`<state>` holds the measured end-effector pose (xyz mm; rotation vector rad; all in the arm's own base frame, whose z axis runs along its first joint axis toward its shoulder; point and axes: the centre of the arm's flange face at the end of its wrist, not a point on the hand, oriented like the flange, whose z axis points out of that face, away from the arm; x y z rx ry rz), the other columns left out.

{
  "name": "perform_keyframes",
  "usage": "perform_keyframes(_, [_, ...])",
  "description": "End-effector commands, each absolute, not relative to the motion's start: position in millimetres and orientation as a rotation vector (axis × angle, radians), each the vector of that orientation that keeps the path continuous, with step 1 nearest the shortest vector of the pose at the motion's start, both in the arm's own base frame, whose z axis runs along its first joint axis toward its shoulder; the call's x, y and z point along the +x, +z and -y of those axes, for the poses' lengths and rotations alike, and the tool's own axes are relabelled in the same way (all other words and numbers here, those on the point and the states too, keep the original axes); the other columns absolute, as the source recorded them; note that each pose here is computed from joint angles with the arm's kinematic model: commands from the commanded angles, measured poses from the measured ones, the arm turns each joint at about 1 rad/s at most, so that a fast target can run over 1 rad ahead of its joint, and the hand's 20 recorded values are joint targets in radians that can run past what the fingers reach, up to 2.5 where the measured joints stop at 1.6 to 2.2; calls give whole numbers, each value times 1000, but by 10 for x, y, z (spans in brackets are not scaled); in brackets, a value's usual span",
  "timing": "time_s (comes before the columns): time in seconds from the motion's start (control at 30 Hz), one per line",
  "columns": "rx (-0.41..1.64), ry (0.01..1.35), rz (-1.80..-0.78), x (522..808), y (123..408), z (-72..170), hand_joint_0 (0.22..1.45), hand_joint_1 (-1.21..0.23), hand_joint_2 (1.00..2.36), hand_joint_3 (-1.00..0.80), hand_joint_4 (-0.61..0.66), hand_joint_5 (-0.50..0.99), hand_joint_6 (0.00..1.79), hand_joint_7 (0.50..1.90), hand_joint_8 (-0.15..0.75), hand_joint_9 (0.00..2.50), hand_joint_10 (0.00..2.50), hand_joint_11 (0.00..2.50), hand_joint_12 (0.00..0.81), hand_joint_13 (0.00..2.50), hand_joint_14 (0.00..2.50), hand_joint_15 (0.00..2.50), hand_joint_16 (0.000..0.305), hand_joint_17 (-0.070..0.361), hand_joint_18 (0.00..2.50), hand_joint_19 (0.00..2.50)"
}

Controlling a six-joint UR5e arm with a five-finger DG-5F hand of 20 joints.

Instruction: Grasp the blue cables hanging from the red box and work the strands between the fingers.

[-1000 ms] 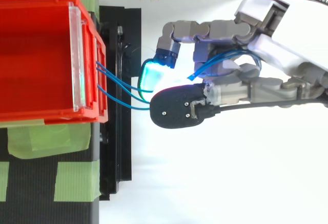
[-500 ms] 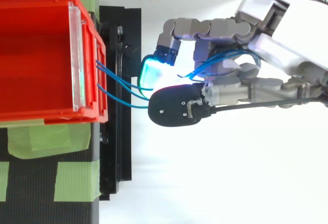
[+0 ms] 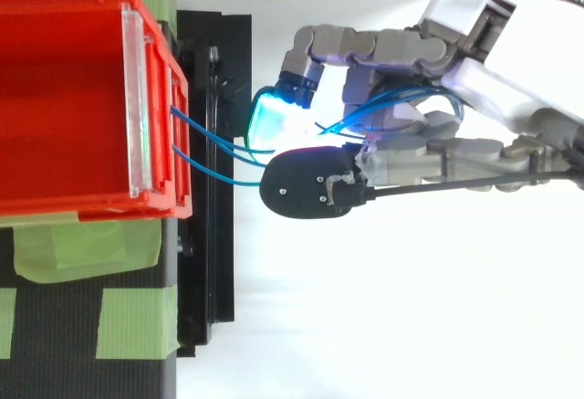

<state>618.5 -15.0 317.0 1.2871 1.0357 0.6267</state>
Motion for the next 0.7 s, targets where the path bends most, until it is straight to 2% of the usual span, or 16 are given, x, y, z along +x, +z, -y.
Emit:
perform_keyframes(0.0, [1288, 625, -1035, 6184, 3170, 159, 1142, -779, 1023, -276, 227, 317, 66, 1409, 452, 314, 2500, 2500, 517, 690, 2500, 1687, 56, 126, 947, 642])
perform_keyframes(0.1, [1288, 625, -1035, 6184, 3170, 159, 1193, -771, 1021, -187, 196, 316, 114, 1396, 447, 306, 2500, 2500, 517, 663, 2500, 1651, 56, 126, 832, 509])
perform_keyframes(0.23, [1290, 627, -1033, 6184, 3170, 167, 1205, -769, 1019, -146, 183, 324, 142, 1382, 440, 303, 2500, 2500, 514, 640, 2500, 1654, 57, 128, 802, 498])
perform_keyframes(0.43, [1291, 628, -1030, 6185, 3171, 168, 1107, -788, 1022, -88, 184, 325, 134, 1401, 439, 277, 2500, 2500, 515, 603, 2500, 1683, 57, 129, 927, 707])
perform_keyframes(0.5, [1291, 629, -1028, 6188, 3178, 167, 1062, -783, 1020, 4, 170, 334, 161, 1387, 436, 268, 2500, 2500, 513, 579, 2500, 1682, 58, 130, 959, 772])
perform_keyframes(0.67, [1299, 639, -1022, 6185, 3171, 168, 993, -767, 1011, 168, 186, 472, 3, 1416, 436, 277, 2500, 2500, 515, 577, 2500, 1612, 65, 147, 1001, 635])
